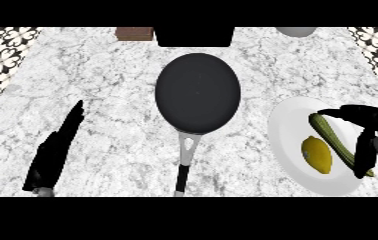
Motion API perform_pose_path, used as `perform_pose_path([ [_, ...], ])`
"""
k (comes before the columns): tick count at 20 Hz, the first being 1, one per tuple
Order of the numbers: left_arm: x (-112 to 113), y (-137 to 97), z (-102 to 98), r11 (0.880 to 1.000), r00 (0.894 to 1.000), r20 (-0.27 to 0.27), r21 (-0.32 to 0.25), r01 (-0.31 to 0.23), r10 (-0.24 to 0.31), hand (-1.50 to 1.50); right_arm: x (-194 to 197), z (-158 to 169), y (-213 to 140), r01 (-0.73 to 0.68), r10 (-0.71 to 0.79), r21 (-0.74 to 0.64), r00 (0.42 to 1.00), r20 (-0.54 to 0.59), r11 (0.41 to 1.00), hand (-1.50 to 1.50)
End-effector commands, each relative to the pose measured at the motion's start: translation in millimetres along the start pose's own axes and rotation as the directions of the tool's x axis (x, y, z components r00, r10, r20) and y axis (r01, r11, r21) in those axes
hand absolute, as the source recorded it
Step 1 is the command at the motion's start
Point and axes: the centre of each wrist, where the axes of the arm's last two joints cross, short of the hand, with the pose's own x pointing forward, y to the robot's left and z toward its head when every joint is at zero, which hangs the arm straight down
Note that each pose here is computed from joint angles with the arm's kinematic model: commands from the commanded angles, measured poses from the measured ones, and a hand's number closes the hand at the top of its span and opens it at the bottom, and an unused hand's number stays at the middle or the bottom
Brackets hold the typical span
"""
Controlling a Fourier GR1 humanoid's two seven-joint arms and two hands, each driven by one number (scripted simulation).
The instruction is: Pick the squash from the plate and place it in the pan
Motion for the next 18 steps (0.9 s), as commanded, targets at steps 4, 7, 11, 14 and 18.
perform_pose_path([
  [4,2,-12,5,1.000,1.000,0.013,-0.007,0.002,-0.002,0.00,-13,-16,-3,0.001,-0.001,0.005,1.000,-0.010,1.000,-1.50],
  [7,2,-4,-5,1.000,1.000,-0.005,-0.005,-0.014,0.014,0.00,4,-8,8,-0.009,0.009,0.004,1.000,-0.027,1.000,-1.50],
  [11,-13,-7,-4,1.000,1.000,0.005,-0.004,-0.022,0.022,0.00,4,-44,19,0.002,-0.003,0.012,1.000,0.010,1.000,-1.50],
  [14,-6,-3,8,1.000,1.000,0.018,0.011,0.010,-0.011,0.00,11,-44,31,0.057,-0.054,-0.035,0.997,0.058,0.998,1.50],
  [18,-3,-7,-7,1.000,1.000,-0.009,-0.001,-0.009,0.009,0.00,-10,-45,37,0.095,-0.095,-0.001,0.993,0.072,0.995,1.50],
])
